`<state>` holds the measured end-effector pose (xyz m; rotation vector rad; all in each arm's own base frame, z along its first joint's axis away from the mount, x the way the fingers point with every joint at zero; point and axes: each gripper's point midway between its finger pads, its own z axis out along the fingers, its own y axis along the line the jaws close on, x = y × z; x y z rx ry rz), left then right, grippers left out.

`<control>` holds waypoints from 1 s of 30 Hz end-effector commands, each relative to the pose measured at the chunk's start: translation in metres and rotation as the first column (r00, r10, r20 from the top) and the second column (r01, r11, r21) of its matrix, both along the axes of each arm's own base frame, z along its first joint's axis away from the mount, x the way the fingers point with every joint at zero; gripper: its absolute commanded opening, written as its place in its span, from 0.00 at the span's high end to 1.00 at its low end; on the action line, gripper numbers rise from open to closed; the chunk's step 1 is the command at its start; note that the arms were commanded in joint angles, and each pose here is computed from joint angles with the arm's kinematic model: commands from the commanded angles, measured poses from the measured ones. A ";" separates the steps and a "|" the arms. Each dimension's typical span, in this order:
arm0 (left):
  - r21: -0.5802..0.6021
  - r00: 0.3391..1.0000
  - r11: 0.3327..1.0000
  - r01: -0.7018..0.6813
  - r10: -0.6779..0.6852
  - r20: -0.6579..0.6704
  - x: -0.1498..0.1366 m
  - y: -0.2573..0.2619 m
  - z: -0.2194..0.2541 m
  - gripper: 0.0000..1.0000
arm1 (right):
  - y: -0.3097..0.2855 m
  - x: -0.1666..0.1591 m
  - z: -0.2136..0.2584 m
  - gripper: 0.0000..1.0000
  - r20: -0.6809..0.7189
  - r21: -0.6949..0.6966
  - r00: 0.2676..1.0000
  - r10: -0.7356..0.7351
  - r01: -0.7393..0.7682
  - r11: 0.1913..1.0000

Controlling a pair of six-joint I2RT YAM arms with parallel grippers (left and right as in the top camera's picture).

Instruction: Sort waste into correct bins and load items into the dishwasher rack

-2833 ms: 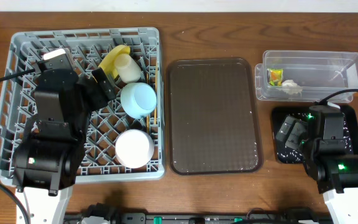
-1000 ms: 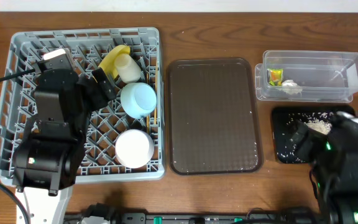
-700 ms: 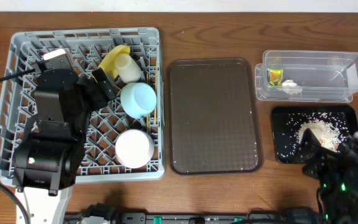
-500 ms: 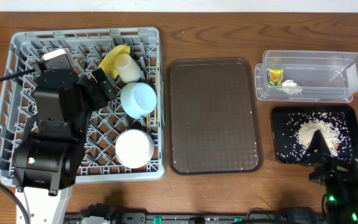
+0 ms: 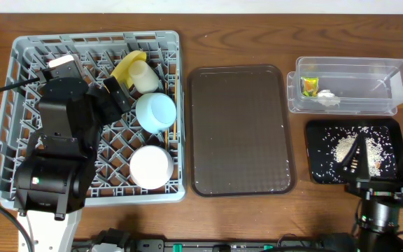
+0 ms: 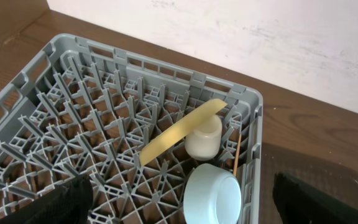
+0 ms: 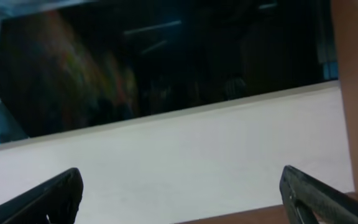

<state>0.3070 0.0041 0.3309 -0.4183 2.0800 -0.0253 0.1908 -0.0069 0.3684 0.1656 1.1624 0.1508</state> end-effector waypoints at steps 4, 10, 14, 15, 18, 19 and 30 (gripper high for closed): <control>-0.011 1.000 1.000 -0.002 0.002 -0.005 0.001 0.000 -0.002 0.06 | 0.006 0.013 -0.037 0.01 0.016 -0.034 1.000 0.021 -0.021 0.999; -0.011 1.000 1.000 -0.002 0.002 -0.005 0.001 0.000 -0.002 0.06 | 0.011 0.034 -0.085 0.01 -0.086 -0.037 0.995 0.042 -0.045 0.998; -0.012 1.000 1.000 -0.001 0.001 -0.006 0.001 0.000 -0.002 0.06 | 0.015 0.045 -0.123 0.01 -0.164 -0.041 0.985 0.058 -0.066 0.997; -0.012 1.000 1.000 -0.001 0.001 -0.006 0.001 0.000 -0.002 0.06 | 0.015 0.048 -0.131 0.01 -0.181 -0.043 0.982 0.062 -0.071 0.997; -0.012 1.000 1.000 -0.001 0.001 -0.006 0.001 0.000 -0.002 0.06 | 0.016 0.052 -0.148 0.01 -0.211 -0.042 0.975 0.062 -0.072 0.997; -0.011 1.000 1.000 -0.002 0.002 -0.005 0.001 0.000 -0.002 0.06 | 0.016 0.052 -0.150 0.01 -0.222 -0.042 0.973 0.061 -0.072 0.997; -0.011 1.000 1.000 -0.002 0.002 -0.005 0.001 0.000 -0.002 0.06 | 0.016 0.056 -0.199 0.01 -0.413 -0.156 0.911 0.010 -0.082 0.984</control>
